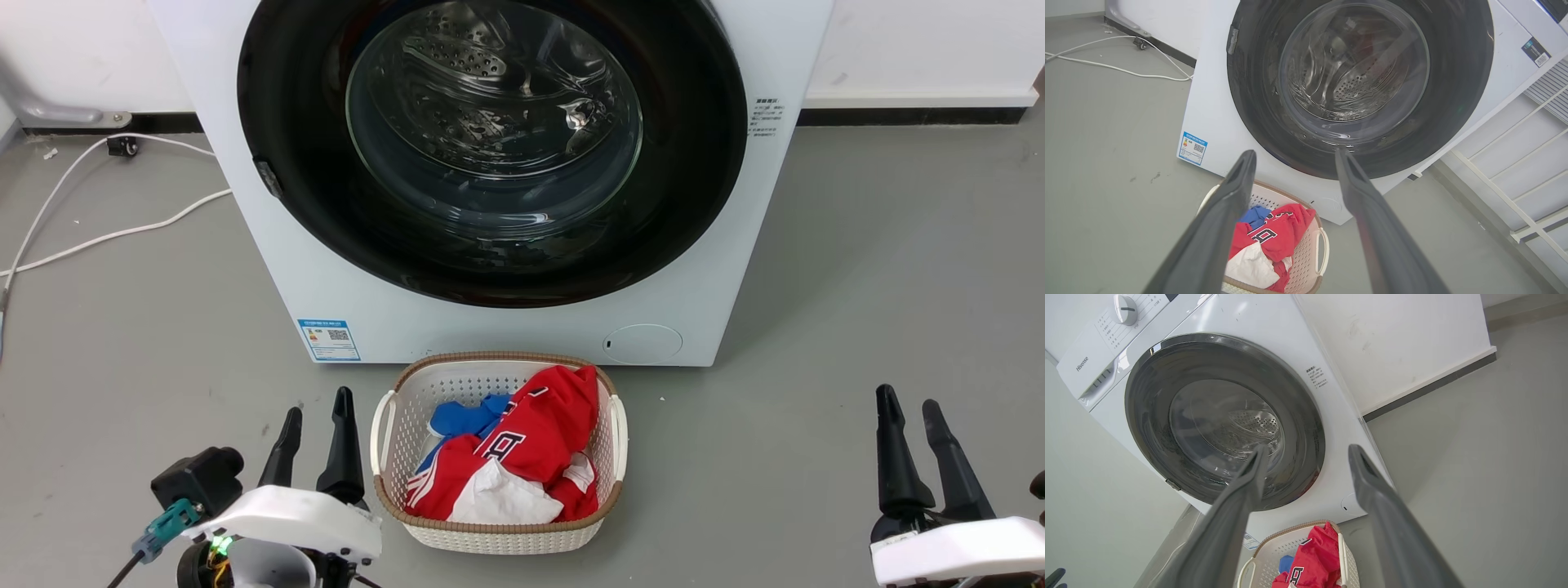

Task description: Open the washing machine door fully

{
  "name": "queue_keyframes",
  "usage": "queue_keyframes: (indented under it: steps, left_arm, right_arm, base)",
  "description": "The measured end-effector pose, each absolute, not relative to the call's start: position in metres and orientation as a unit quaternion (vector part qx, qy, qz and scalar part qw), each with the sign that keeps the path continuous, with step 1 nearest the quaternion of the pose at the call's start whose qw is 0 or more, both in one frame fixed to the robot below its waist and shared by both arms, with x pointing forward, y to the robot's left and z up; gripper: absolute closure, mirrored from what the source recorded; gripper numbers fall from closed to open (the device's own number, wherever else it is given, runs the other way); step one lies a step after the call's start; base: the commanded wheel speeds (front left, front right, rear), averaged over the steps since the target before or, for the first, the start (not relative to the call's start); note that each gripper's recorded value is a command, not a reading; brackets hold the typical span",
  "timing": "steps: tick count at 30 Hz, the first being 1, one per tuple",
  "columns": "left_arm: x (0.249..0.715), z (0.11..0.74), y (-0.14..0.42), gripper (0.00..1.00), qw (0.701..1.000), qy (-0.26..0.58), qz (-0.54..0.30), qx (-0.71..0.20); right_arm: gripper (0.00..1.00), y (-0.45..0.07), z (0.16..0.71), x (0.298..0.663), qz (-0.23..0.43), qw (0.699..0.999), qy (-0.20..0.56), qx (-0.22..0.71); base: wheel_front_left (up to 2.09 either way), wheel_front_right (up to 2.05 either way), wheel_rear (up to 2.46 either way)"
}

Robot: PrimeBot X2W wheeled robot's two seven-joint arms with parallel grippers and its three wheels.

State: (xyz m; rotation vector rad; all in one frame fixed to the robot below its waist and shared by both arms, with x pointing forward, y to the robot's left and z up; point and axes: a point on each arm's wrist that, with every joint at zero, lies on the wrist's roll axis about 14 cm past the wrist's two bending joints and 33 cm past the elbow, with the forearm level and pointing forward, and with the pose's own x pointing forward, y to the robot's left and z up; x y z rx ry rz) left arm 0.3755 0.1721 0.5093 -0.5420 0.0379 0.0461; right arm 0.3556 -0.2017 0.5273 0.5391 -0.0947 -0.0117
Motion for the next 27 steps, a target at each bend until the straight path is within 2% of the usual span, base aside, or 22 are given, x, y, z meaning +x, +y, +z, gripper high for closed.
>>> queue_keyframes:
  steps: [27]
  left_arm:
    - [0.367,0.526,0.159,0.00,0.989,-0.032,-0.005,-0.143]
  right_arm:
    - [0.00,-0.194,0.546,0.345,0.012,0.988,-0.085,0.125]
  base:
    - [0.00,0.00,0.00]
